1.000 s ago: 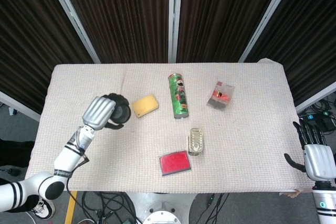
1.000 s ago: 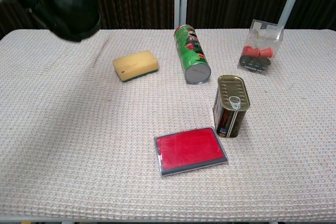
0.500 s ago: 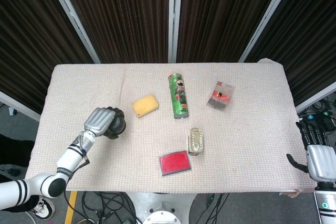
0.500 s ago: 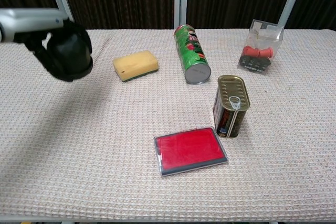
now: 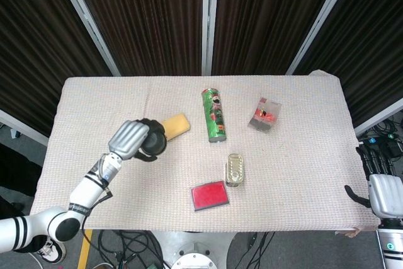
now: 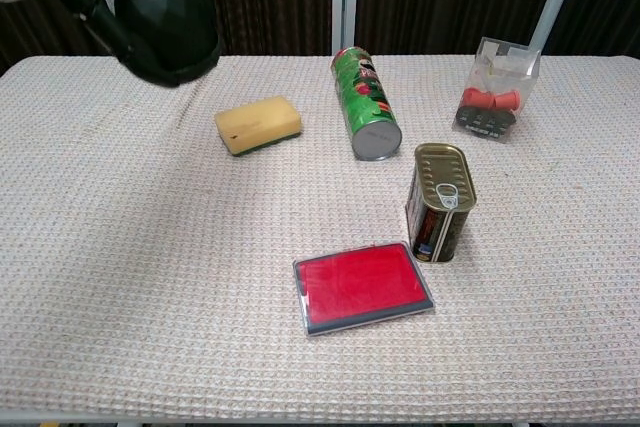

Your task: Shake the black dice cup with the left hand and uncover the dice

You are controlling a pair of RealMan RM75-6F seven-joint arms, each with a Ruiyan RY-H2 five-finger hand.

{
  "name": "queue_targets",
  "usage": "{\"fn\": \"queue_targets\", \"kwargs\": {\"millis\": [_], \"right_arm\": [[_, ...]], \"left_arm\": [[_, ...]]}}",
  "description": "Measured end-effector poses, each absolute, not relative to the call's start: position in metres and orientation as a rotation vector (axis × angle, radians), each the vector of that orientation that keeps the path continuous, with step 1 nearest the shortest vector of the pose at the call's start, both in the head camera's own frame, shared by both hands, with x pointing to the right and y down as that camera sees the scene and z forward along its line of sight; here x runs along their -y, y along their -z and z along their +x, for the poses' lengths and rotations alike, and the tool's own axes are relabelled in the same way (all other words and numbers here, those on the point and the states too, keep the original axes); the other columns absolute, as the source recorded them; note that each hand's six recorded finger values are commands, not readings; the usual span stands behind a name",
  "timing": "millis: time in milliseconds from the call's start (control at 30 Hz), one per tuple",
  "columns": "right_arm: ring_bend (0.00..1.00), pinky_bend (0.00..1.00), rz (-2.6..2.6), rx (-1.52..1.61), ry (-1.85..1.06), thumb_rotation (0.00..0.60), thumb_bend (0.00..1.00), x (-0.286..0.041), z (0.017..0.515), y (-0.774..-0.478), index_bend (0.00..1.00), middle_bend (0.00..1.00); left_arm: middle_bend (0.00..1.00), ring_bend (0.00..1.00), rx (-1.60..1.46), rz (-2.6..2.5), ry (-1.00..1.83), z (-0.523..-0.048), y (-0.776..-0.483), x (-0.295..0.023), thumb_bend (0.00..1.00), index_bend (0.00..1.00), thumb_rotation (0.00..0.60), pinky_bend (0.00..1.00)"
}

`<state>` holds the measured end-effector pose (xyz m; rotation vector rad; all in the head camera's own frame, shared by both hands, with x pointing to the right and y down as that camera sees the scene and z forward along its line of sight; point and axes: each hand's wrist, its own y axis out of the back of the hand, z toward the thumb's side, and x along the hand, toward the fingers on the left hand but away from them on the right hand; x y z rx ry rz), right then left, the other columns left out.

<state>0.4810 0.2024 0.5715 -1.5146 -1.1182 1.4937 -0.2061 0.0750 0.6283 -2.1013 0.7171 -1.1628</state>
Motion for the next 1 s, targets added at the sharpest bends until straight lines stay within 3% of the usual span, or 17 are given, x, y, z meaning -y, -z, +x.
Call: {"fn": "queue_targets", "kwargs": {"millis": [233,533,667,867,1000], "right_arm": [[0.00,0.00,-1.519,1.100,-1.520,0.600,0.13,-0.205,0.483,-0.579,0.00,0.00],[0.00,0.00,-1.515,1.104,-1.517,0.600,0.13,-0.205,0.487,-0.578,0.00,0.00],[0.00,0.00,-1.528,1.107,-1.501,0.600,0.13,-0.204,0.487,-0.579,0.00,0.00],[0.00,0.00,-1.527,1.097,-1.503,0.600,0.13,-0.204,0.486,-0.582,0.00,0.00],[0.00,0.00,-1.534,1.090,-1.499,0.600,0.13,-0.205,0.483,-0.582,0.00,0.00]], "left_arm": [[0.53,0.32,-0.579,-2.049,1.304,-0.239,-0.673,-0.080,0.25,0.45,0.600,0.43],[0.53,0.33,-0.385,-2.177,1.033,-0.163,-0.651,-0.130,0.25,0.45,0.600,0.43],[0.53,0.33,-0.420,-2.106,1.136,-0.184,-0.670,-0.102,0.26,0.45,0.600,0.43],[0.53,0.33,-0.613,-1.908,1.449,-0.275,-0.700,-0.026,0.26,0.45,0.600,0.43],[0.54,0.34,-0.613,-1.867,1.483,-0.293,-0.697,-0.019,0.26,0.45,0.600,0.43]]}}
